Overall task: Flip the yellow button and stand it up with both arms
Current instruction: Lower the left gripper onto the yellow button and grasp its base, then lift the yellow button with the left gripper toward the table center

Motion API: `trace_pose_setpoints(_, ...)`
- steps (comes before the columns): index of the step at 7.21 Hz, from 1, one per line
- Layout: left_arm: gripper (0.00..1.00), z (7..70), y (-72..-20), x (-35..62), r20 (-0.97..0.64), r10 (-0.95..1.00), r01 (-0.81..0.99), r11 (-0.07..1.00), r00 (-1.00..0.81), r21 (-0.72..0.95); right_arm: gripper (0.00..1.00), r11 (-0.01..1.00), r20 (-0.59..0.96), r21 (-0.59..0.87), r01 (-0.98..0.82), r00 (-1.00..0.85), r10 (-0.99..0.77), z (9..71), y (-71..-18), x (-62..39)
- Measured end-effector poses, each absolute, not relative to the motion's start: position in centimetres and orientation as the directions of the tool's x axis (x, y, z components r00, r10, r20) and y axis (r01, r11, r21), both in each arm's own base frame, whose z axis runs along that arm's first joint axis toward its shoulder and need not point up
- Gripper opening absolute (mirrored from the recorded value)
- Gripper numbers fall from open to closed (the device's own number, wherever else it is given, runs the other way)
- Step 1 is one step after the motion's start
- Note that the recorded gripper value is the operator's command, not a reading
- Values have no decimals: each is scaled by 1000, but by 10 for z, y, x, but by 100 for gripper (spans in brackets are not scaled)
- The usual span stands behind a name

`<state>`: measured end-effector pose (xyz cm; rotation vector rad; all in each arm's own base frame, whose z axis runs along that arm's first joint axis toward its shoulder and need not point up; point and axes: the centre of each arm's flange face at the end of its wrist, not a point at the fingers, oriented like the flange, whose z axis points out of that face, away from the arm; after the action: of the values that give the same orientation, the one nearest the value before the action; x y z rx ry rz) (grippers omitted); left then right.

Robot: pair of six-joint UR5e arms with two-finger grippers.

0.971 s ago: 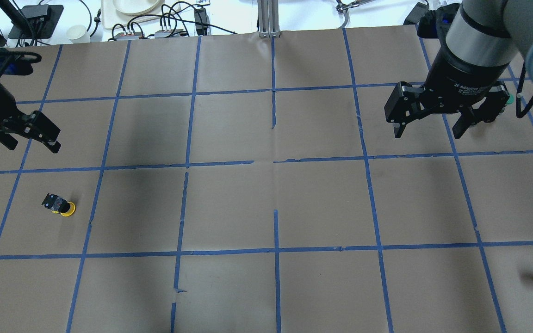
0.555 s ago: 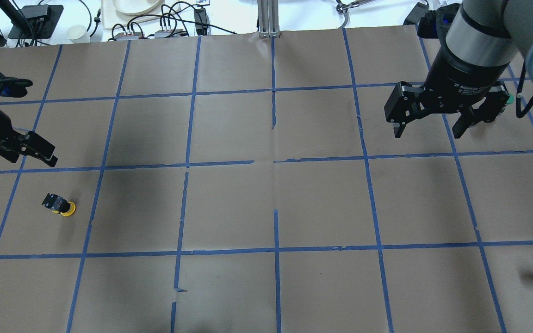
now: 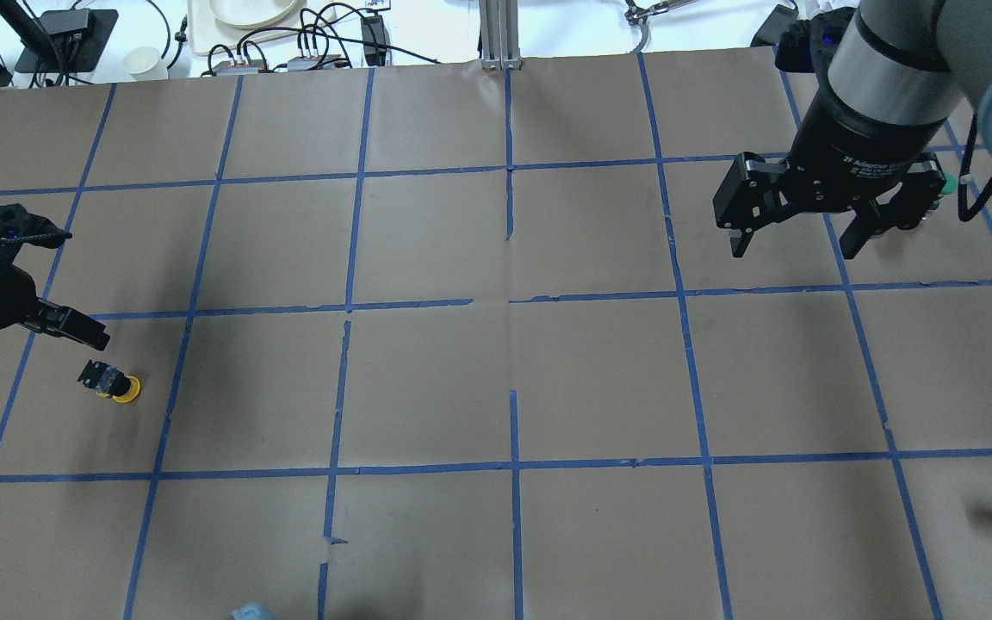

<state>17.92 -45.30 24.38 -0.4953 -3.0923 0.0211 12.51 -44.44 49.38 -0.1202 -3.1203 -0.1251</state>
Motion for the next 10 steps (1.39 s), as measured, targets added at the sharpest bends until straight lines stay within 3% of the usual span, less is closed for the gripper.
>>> trace_pose_setpoints(2,96,235,-446,177,25,318,318,948,-948,-3,100,994,21,80,77,-997,76,493,-446,125)
trace_pose_setpoints(5,83,229,-443,180,36,317,317,948,-948,9,100,994,28,84,76,-997,74,491,-447,124)
trace_pose_setpoints(8,36,224,-440,179,43,319,321,947,-947,19,100,994,24,74,77,-997,76,494,-446,124)
trace_pose_setpoints(9,26,224,-440,179,41,331,332,943,-943,19,100,994,21,74,78,-997,77,494,-446,125)
trace_pose_setpoints(10,25,225,-441,180,39,342,343,939,-939,17,100,994,20,74,78,-997,77,494,-446,125)
